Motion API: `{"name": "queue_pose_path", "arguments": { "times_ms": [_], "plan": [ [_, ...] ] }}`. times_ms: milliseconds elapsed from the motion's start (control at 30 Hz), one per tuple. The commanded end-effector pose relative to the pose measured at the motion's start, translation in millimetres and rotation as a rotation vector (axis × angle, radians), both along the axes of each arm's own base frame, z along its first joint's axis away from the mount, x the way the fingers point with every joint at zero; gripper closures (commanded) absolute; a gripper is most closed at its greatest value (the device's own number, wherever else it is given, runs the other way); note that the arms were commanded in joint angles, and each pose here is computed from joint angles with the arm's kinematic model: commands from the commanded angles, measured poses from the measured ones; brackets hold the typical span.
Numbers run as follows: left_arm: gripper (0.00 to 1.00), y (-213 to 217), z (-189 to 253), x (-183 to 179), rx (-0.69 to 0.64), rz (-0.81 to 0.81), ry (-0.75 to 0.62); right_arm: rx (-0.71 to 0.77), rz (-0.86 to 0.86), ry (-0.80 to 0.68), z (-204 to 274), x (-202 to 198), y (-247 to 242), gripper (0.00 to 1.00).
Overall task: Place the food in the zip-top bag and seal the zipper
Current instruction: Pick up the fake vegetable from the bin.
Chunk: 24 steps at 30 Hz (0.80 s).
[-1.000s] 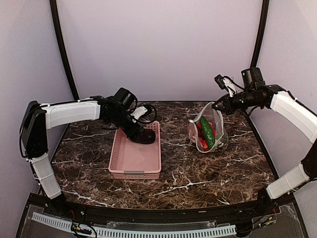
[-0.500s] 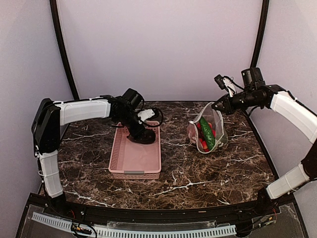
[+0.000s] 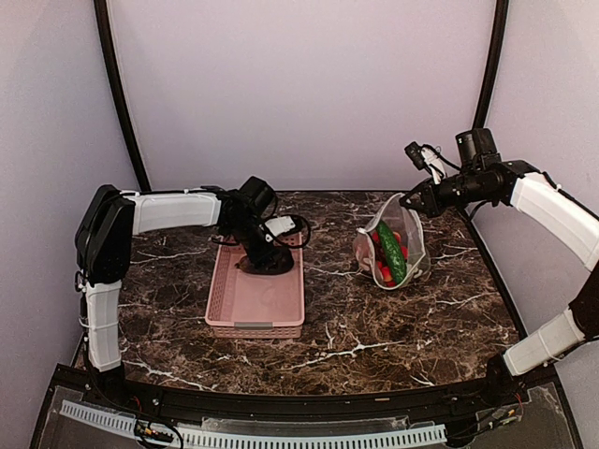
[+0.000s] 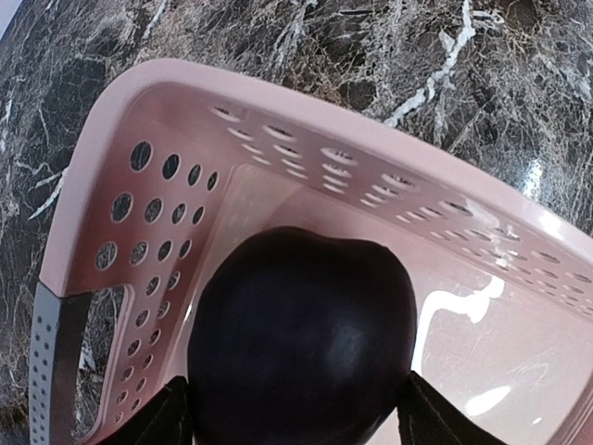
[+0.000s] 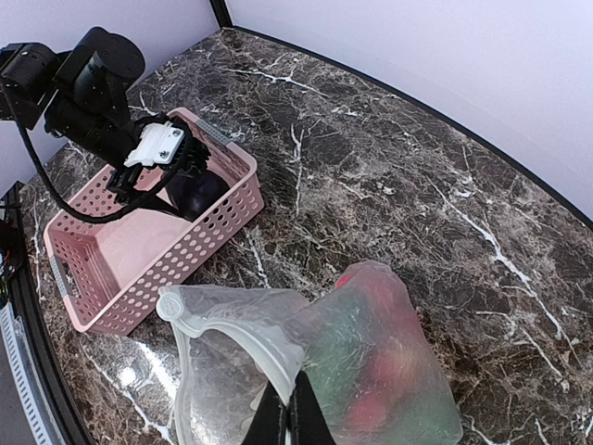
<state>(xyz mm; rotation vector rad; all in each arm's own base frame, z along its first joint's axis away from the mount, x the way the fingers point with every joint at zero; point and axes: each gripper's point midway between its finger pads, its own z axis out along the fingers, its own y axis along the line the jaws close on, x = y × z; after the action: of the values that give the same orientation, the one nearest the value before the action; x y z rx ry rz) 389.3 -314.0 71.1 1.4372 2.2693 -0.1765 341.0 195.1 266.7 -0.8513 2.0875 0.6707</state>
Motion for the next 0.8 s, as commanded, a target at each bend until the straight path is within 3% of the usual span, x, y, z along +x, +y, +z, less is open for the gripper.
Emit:
{"name": "queue_pose_path", "arguments": {
  "times_ms": [0, 67, 167, 233, 767],
  "plan": [
    [0.27, 12.8, -0.3, -7.0, 0.053, 0.065, 0.040, 0.017, 0.006, -0.050, 11.3, -0.4, 0.4, 1.00],
    [0.25, 20.5, -4.8, -12.8, 0.081, 0.098, 0.069, 0.018, 0.007, -0.053, 12.4, -0.7, 0.4, 1.00],
    [0.03, 23.9, -13.2, -21.9, 0.091, 0.110, 0.108, 0.023, 0.014, -0.051, 12.6, -0.6, 1.9, 1.00],
    [0.01, 24.3, -15.5, -24.6, 0.089, 0.116, 0.121, 0.026, 0.018, -0.047, 11.6, -1.1, 2.6, 1.00],
    [0.23, 31.6, -11.6, -27.8, 0.119, 0.157, 0.137, 0.031, 0.025, -0.053, 12.9, -4.0, 2.9, 1.00]
  ]
}}
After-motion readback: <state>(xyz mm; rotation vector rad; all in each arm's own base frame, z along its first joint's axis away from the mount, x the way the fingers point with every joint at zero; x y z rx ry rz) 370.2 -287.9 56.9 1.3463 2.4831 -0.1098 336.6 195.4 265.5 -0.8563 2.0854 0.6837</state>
